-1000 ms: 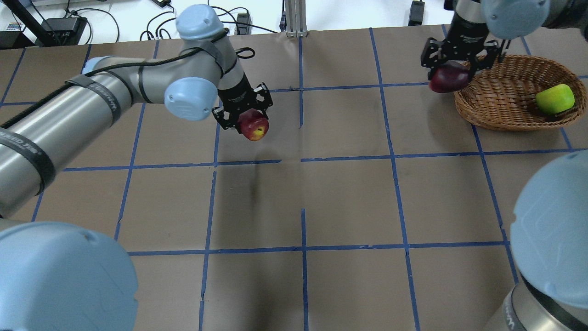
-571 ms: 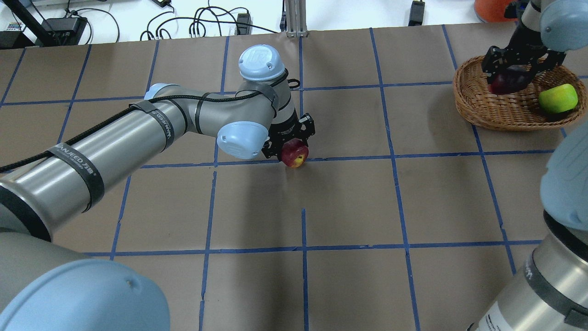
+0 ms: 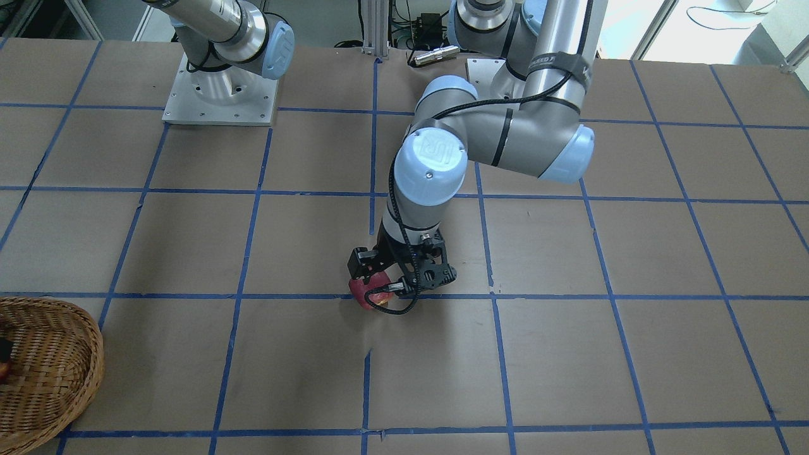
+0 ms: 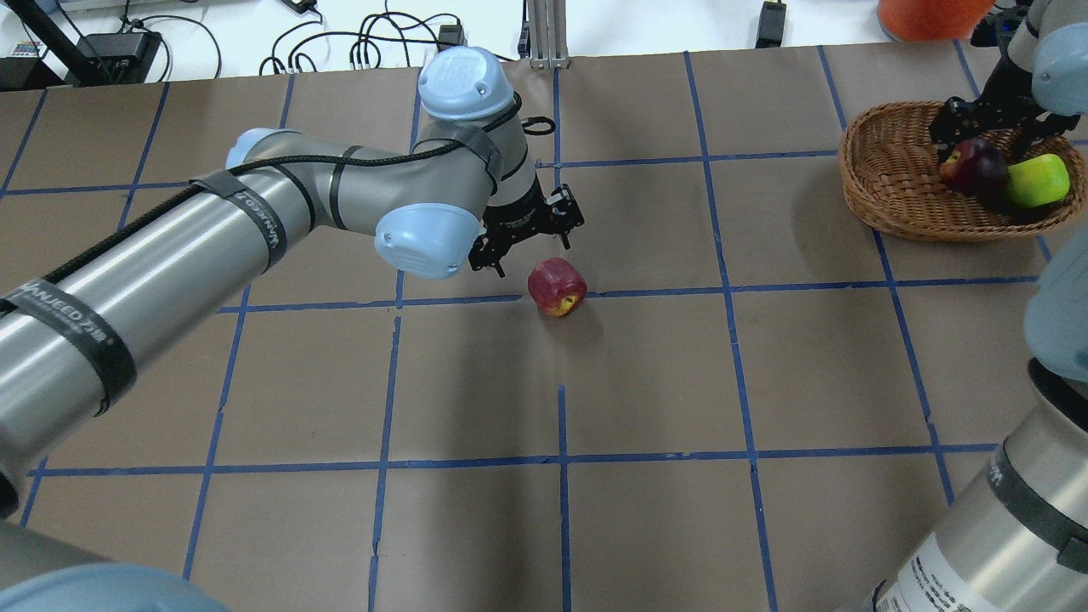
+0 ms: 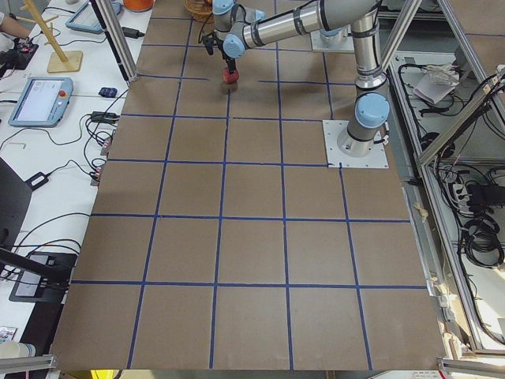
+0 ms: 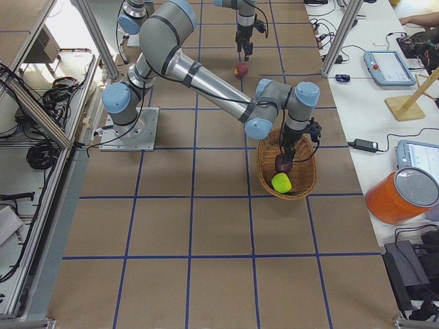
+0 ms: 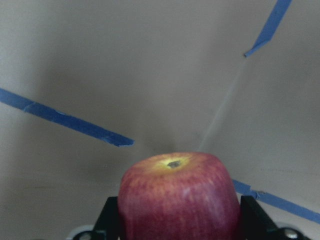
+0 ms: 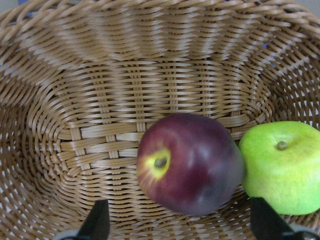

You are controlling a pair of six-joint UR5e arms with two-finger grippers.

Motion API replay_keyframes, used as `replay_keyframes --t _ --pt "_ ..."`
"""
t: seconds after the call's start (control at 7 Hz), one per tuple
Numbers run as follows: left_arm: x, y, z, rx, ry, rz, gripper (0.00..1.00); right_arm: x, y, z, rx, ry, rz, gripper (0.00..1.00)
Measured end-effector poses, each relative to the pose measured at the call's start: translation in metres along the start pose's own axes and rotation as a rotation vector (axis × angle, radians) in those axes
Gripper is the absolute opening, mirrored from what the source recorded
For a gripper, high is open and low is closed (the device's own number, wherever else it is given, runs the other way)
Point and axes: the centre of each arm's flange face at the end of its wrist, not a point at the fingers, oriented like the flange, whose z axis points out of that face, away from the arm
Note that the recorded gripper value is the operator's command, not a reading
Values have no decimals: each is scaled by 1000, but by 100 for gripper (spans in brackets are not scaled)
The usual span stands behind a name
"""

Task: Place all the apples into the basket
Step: 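Place the dark red apple in the basket while the left sets down the red-yellow apple, then lower the right gripper onto the red-yellow apple and grasp it while the left withdraws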

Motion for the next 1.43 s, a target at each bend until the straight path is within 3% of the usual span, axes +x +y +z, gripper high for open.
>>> replay_keyframes --t 0.14,0.43,0.71,1.0,1.43 --pt "-22 -1 -45 -17 -17 69 100 -21 5 -25 4 -3 -29 100" --pt "-79 11 -134 -42 -64 240 98 -128 22 -83 3 -12 -180 100" --pt "-113 35 -192 1 -62 357 100 -266 52 -109 -11 -98 -360 100" --pt "-137 37 -218 48 -68 370 100 -391 92 -106 -42 -151 -443 100" --pt "-152 43 -225 82 -80 350 100 -520 149 -52 -107 -203 -461 100"
